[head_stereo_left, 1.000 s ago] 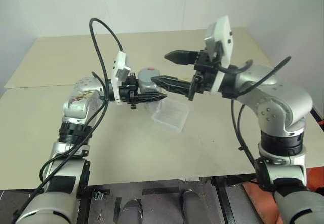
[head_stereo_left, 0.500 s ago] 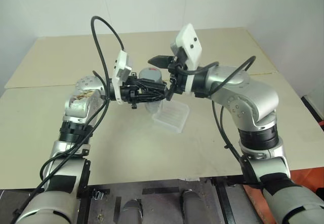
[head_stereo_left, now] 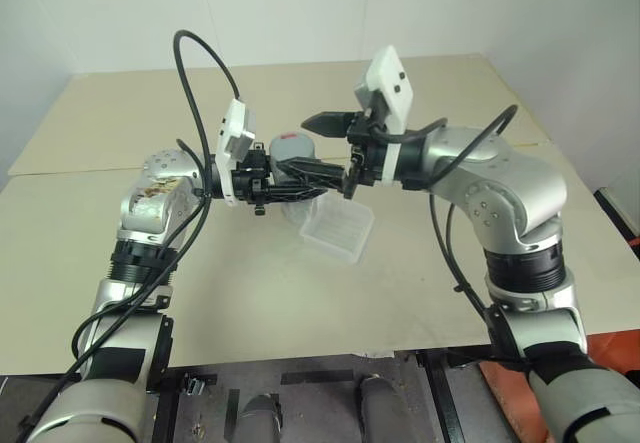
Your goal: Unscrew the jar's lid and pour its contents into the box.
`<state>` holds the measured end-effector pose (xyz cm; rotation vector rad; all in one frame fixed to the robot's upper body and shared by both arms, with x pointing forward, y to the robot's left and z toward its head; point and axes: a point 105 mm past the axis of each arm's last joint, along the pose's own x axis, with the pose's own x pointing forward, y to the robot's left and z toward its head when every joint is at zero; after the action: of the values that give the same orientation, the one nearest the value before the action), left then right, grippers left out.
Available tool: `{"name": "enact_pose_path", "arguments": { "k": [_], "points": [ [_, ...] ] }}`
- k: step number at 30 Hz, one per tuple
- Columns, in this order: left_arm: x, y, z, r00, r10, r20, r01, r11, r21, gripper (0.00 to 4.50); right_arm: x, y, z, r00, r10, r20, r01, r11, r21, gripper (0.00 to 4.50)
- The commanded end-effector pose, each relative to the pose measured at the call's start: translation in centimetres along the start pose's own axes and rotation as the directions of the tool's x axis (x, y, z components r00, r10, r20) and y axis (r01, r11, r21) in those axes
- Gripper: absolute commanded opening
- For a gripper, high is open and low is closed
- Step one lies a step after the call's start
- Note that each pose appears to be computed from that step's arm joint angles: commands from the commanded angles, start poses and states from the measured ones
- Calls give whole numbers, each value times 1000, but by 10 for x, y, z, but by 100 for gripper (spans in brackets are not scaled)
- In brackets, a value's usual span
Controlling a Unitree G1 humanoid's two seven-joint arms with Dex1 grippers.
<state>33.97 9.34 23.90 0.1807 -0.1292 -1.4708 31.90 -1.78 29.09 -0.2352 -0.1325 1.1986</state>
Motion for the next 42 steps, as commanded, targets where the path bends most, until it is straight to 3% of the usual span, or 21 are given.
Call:
{"name": "enact_pose_path", "arguments": {
  "k": [1, 20, 27, 34, 42],
  "points": [
    [-4, -4, 13, 1000, -24, 15, 23, 998, 52, 194, -19, -20, 16, 993, -104, 56, 107, 993, -54, 448],
    [-5, -3, 14, 1000, -27, 9, 26, 998, 53, 194, -38, -31, 15, 989, -143, 43, 145, 987, -74, 448],
    [-4, -1, 12, 1000, -16, 10, 16, 999, 52, 194, -46, -13, 29, 995, -45, 86, 50, 997, -63, 448],
    [3, 1, 10, 1000, -20, 18, 19, 998, 55, 194, -29, 14, 31, 995, 39, 87, -34, 998, -58, 448],
    [7, 1, 12, 999, -37, 18, 36, 997, 67, 194, -6, 18, 25, 999, 25, 36, -23, 999, -47, 448]
  ]
}}
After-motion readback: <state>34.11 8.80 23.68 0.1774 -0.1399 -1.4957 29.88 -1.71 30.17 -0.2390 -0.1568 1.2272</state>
